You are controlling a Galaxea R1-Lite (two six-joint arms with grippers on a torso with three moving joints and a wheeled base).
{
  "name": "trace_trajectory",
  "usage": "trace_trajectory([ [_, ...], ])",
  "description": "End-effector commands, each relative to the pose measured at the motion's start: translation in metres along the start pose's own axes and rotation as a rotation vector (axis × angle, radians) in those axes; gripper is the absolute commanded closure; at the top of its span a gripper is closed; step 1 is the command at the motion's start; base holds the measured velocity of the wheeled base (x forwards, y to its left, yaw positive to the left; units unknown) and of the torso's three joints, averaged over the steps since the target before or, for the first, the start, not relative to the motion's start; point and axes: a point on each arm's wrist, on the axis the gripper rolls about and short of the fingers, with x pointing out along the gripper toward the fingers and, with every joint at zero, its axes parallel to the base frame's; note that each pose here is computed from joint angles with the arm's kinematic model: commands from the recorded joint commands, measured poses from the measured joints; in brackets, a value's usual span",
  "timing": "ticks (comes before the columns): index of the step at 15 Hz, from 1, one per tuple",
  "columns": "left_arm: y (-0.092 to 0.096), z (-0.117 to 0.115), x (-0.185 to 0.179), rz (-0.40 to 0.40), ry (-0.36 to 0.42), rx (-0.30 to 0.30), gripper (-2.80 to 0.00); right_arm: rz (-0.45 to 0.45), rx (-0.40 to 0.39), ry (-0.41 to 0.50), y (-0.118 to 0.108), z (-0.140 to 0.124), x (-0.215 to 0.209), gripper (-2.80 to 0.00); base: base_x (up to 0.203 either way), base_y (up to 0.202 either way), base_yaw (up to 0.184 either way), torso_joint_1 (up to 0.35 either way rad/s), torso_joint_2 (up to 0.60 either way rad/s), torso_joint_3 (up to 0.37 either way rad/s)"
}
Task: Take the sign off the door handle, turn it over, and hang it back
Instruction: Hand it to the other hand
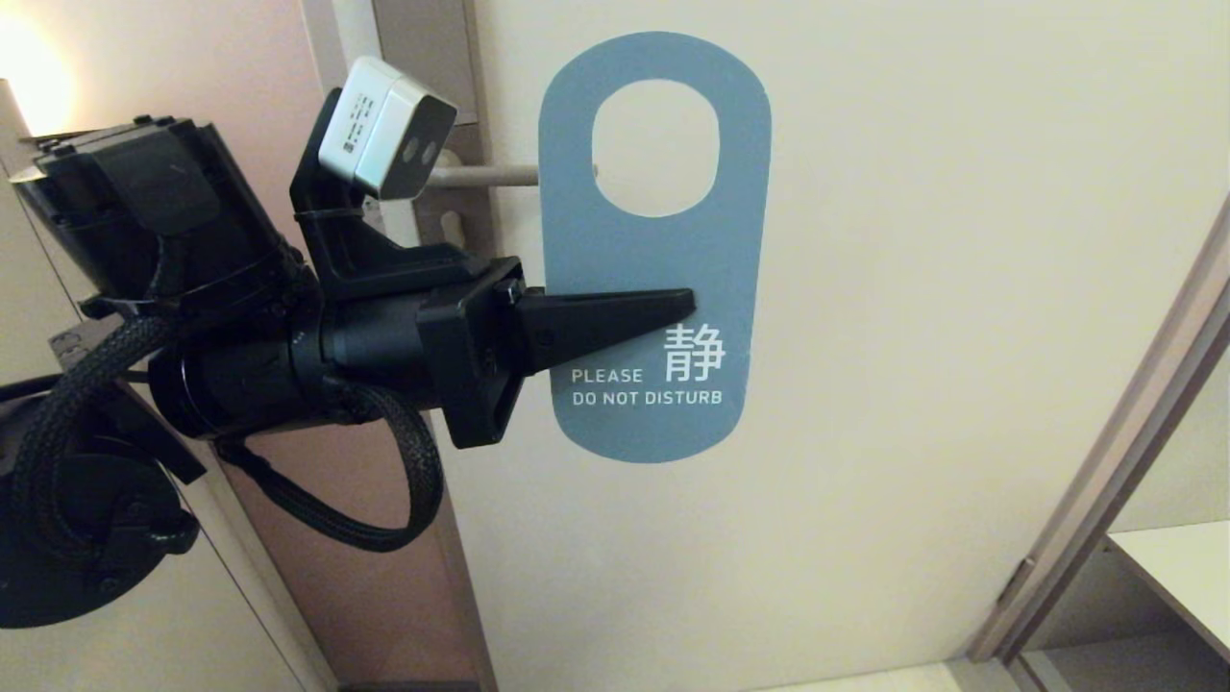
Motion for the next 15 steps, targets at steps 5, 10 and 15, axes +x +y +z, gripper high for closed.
trace_trajectory([
  [5,0.003,-0.003,0.004,-0.015,0.008,-0.007,0.00,0.008,0.004,0.089,0.000,0.057,0.010,0.00,0.000,0.000,0.000,0.000,0.00,0.000],
  [10,0.015,-0.007,0.022,-0.074,0.014,-0.003,0.00,0.181,0.017,0.157,0.004,0.123,0.046,0.00,0.000,0.000,0.000,0.000,0.00,0.000],
  [15,0.020,-0.014,0.049,-0.136,0.014,-0.035,0.00,0.452,-0.038,0.178,0.009,0.144,0.066,0.00,0.000,0.000,0.000,0.000,0.00,0.000],
])
